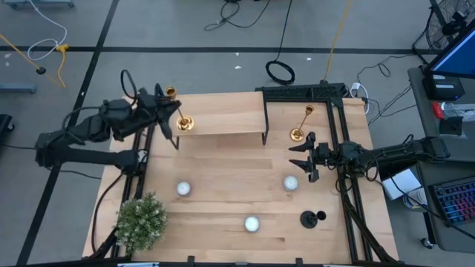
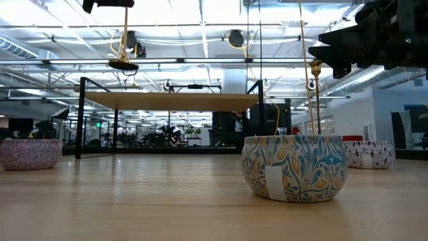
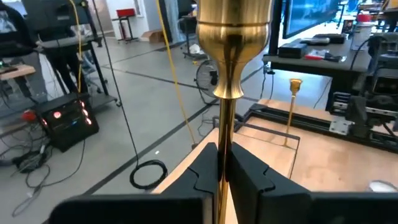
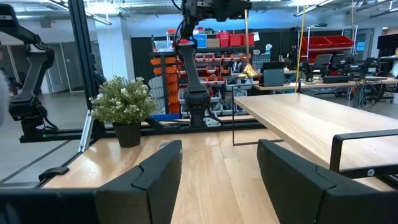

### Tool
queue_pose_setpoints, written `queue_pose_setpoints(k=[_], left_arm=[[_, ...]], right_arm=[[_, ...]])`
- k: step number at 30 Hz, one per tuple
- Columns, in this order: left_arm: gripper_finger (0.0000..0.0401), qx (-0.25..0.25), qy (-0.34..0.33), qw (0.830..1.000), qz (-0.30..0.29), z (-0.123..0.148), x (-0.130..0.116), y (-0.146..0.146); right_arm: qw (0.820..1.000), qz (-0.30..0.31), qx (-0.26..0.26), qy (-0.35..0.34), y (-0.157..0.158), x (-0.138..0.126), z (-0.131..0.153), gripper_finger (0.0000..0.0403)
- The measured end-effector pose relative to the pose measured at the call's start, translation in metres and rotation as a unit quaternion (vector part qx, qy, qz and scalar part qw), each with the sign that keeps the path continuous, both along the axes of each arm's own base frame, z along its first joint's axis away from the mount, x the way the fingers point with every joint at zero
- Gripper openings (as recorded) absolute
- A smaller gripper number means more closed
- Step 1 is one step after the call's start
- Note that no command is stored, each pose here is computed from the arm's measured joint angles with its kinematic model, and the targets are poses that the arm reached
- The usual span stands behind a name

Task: Pick & Place candle stick holders
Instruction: Put the left gold candle holder on the shelf

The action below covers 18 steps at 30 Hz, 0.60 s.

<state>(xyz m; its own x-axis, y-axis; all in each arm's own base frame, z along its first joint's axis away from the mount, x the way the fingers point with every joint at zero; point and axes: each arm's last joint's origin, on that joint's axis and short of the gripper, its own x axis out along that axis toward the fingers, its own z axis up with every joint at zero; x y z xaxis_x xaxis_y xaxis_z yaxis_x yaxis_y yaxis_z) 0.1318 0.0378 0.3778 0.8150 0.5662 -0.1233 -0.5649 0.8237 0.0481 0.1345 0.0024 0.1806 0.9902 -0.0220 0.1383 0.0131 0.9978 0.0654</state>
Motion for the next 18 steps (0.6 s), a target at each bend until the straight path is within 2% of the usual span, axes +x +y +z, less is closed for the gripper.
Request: queue_pose_setpoints(k=[8, 14, 18], left_arm=[[0.0016, -0.002, 0.008, 1.0, 0.017, -0.001, -0.006, 0.021], [0.0027, -0.003, 0.015, 0.999, 0.044, -0.023, -0.005, 0.038], [0.0016, 0.011, 0.0, 0.999, 0.044, -0.035, -0.004, 0.05]], right_arm=[[1.0, 0.0, 0.0, 0.002, 0.0, 0.0, 0.0, 0.0205], [1.0, 0.0, 0.0, 0.002, 0.0, 0.0, 0.0, 0.0205], [1.0, 0.0, 0.0, 0.002, 0.0, 0.0, 0.0, 0.0205]])
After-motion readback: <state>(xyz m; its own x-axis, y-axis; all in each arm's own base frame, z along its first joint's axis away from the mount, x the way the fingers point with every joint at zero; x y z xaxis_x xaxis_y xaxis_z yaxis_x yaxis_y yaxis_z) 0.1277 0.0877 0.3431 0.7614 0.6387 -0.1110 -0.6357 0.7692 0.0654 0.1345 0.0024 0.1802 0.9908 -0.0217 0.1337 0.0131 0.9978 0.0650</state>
